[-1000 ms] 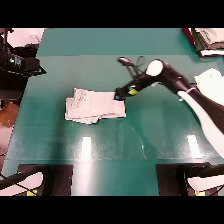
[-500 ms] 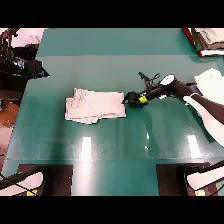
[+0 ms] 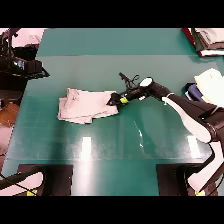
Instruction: Fold the shirts.
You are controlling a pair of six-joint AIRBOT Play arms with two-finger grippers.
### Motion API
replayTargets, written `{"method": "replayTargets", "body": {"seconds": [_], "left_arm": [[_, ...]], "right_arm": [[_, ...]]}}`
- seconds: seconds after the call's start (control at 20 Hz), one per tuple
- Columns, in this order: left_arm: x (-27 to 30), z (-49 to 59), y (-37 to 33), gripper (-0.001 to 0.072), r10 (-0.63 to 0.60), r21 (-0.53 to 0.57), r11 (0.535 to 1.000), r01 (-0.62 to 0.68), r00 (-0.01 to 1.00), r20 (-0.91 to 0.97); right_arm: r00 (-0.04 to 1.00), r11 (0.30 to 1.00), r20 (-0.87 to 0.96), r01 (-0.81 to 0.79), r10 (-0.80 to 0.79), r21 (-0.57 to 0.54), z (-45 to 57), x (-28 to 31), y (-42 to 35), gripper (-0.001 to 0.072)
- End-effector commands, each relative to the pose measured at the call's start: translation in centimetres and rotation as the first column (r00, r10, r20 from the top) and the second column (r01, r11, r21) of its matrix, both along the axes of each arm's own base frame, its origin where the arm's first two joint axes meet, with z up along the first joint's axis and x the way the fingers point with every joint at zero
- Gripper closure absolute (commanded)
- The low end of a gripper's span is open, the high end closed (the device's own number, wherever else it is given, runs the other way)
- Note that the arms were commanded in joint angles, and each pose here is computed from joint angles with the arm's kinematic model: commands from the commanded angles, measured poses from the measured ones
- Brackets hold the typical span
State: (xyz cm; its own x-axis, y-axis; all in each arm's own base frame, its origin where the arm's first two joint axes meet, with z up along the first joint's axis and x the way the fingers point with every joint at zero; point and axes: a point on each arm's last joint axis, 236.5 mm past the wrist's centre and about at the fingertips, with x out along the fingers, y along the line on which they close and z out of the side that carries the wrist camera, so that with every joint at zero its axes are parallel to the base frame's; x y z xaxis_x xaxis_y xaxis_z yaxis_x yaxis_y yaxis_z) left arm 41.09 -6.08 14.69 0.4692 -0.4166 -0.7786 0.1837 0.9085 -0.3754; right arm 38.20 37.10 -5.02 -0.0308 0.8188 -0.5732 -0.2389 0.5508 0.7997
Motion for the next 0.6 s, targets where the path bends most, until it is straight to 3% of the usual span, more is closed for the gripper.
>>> {"method": "replayTargets", "body": {"seconds": [0.0, 0.3, 0.55], "left_arm": [[-0.3, -0.2, -0.1, 0.0685, -0.008, -0.001, 1.0, 0.008, 1.0, -0.015], [-0.8, -0.1, -3.5, 0.0685, -0.084, -0.003, 0.997, 0.084, 0.996, -0.007], [-1.1, 1.0, -10.6, 0.0685, -0.212, -0.007, 0.977, 0.213, 0.974, 0.078]], "right_arm": [[0.991, 1.0, 0.135, -0.018, 0.017, 0.005, 2.8, 1.9, 0.1, 0.0697], [0.911, 0.963, 0.354, 0.257, -0.213, -0.083, 11.7, 9.7, -16.3, 0.0697], [0.718, 0.812, 0.514, 0.579, -0.469, -0.067, 18.3, 12.7, -34.6, 0.0698]]}}
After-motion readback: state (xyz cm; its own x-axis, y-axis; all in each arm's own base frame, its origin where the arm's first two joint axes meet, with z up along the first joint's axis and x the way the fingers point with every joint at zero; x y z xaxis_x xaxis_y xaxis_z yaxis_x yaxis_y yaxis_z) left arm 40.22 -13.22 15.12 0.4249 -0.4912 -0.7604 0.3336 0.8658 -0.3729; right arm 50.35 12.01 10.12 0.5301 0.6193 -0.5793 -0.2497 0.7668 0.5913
